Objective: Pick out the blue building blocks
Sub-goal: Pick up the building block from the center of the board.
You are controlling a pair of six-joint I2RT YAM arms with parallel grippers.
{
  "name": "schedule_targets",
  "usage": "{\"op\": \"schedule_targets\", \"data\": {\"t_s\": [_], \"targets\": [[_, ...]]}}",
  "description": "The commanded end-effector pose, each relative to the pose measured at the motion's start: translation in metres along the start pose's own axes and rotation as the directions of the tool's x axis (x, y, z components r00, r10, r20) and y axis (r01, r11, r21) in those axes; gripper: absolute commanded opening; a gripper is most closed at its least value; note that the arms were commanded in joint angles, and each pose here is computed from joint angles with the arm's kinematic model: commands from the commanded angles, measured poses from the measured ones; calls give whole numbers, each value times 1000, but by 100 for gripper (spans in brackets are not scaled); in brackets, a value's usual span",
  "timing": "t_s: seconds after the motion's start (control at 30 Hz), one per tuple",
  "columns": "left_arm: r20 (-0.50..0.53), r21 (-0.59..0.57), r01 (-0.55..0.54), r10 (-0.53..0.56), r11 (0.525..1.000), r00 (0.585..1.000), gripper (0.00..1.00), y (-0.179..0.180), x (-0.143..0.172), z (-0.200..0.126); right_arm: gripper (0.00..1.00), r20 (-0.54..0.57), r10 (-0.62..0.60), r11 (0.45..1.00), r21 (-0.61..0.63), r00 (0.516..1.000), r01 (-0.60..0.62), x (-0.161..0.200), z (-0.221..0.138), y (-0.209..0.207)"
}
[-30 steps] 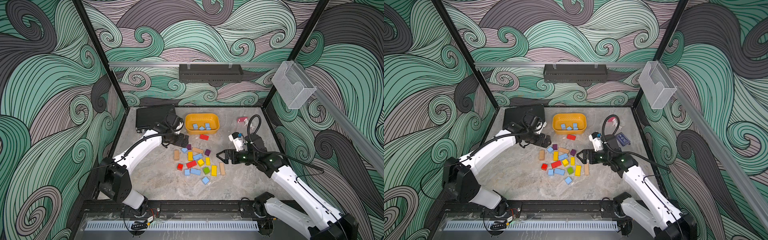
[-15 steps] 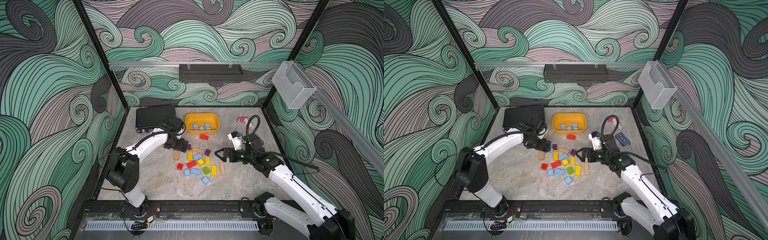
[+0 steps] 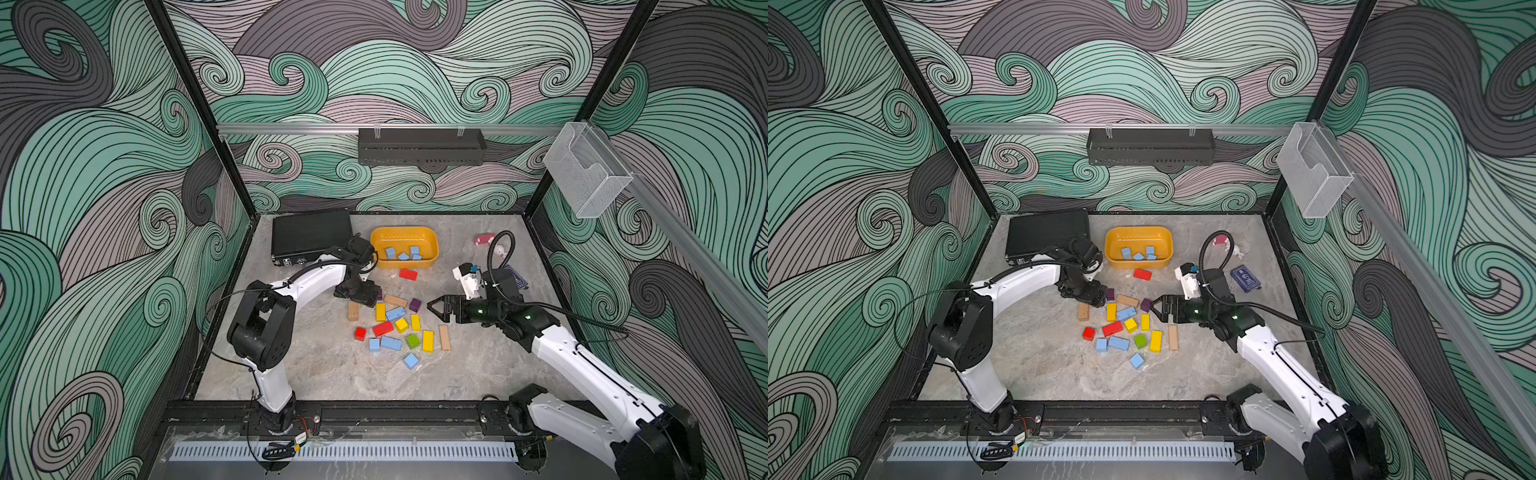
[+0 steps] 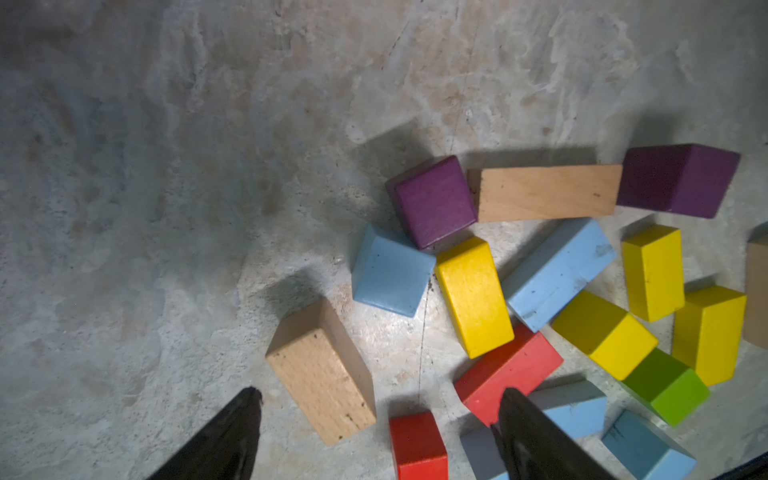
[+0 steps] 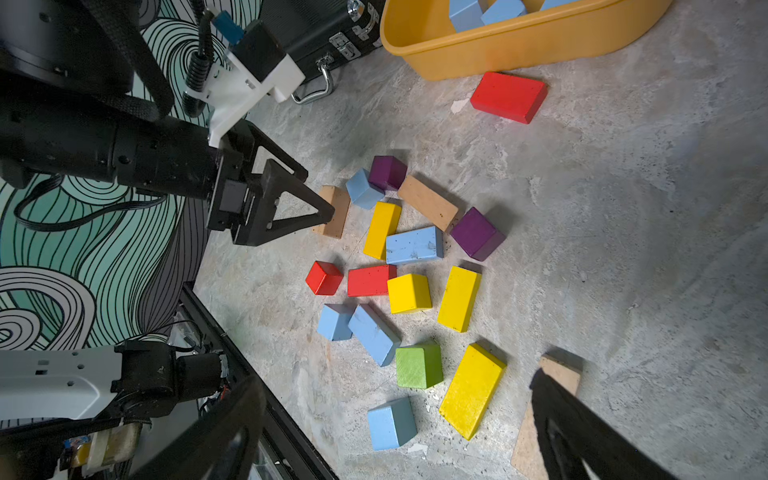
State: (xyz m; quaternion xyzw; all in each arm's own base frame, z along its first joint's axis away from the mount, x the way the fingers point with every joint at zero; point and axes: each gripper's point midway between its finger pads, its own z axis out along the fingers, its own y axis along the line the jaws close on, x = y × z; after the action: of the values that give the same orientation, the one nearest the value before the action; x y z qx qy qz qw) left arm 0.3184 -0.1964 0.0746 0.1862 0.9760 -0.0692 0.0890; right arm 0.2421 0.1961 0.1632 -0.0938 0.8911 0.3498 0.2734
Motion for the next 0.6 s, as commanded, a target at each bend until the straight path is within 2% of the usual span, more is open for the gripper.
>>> {"op": "schedule_targets", "data": {"t_s": [0.0,0.57], "targets": [[27,-17,-66,67,998,997,87,-3,-15,-3,99,13,-7,1000,4,1000,7,-3,4,-1],[-50,-41,-161,159,986,986,68,-1,-27,23,100,20,-17,1000,22,1000,17,-11,3,-4]]}}
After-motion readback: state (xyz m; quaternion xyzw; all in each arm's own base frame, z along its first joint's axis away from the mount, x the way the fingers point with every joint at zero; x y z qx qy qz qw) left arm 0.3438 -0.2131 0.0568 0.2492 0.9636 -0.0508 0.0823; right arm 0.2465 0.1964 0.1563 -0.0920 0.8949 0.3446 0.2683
